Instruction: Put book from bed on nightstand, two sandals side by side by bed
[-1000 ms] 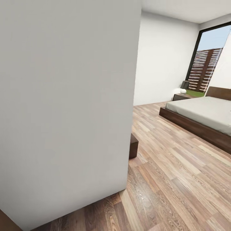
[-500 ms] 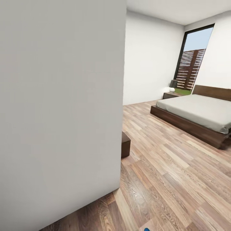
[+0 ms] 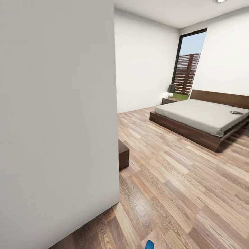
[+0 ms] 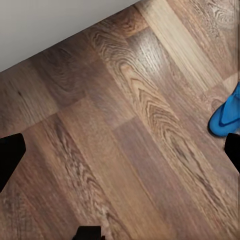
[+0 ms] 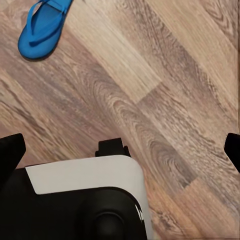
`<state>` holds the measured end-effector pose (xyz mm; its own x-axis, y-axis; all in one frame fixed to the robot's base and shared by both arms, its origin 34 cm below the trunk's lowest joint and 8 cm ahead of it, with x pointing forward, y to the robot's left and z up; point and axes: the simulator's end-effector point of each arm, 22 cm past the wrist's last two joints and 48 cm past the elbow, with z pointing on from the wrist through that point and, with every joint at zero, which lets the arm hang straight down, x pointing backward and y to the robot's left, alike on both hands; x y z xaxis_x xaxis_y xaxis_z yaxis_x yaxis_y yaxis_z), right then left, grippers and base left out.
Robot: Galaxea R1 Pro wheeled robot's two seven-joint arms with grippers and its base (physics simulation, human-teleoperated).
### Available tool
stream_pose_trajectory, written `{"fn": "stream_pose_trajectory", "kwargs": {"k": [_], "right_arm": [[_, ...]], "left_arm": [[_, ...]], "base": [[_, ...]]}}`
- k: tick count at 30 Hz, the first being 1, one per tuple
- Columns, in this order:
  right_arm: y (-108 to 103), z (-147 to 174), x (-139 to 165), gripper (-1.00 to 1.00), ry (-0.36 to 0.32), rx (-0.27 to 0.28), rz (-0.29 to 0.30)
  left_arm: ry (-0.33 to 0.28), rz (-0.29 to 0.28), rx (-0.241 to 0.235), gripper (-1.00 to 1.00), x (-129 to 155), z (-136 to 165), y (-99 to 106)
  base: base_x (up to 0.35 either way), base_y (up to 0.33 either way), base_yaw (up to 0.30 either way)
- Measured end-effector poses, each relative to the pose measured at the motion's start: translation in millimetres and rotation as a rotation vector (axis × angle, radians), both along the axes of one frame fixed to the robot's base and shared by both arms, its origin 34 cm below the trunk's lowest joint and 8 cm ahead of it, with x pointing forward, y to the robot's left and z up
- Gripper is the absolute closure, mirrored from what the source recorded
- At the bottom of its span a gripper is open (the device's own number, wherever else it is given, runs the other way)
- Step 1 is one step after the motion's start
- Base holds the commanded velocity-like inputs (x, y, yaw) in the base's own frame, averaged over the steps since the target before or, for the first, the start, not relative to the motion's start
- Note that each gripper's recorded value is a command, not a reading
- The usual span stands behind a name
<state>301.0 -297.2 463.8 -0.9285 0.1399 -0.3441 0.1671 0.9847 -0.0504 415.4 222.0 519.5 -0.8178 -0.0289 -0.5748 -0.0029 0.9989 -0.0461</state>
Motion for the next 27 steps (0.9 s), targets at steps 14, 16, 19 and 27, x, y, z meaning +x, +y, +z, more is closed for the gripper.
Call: {"fn": "stream_pose_trajectory", "kwargs": {"k": [14,16,19,27], "right_arm": [[0.0,-0.8,-1.8,-1.00,0.005,0.000,0.000],[0.0,-0.8,-1.9,-1.00,0.005,0.000,0.000],[0.0,-0.9,-1.9,-1.00,0.006,0.000,0.000],[0.1,-0.9,-1.9,-1.00,0.006,0.000,0.000]], "left_arm": [[0.005,0.000,0.000,-1.00,-1.6,-1.5,0.0],[0.006,0.000,0.000,-1.00,-1.7,-1.5,0.0],[0.006,0.000,0.000,-1.00,-1.8,-1.5,0.0],[0.006,0.000,0.000,-1.00,-1.8,-1.6,0.0]], "base": [[0.000,0.000,-0.207],[0.000,0.000,-0.035],[0.000,0.000,-0.020],[0.000,0.000,-0.005]]}}
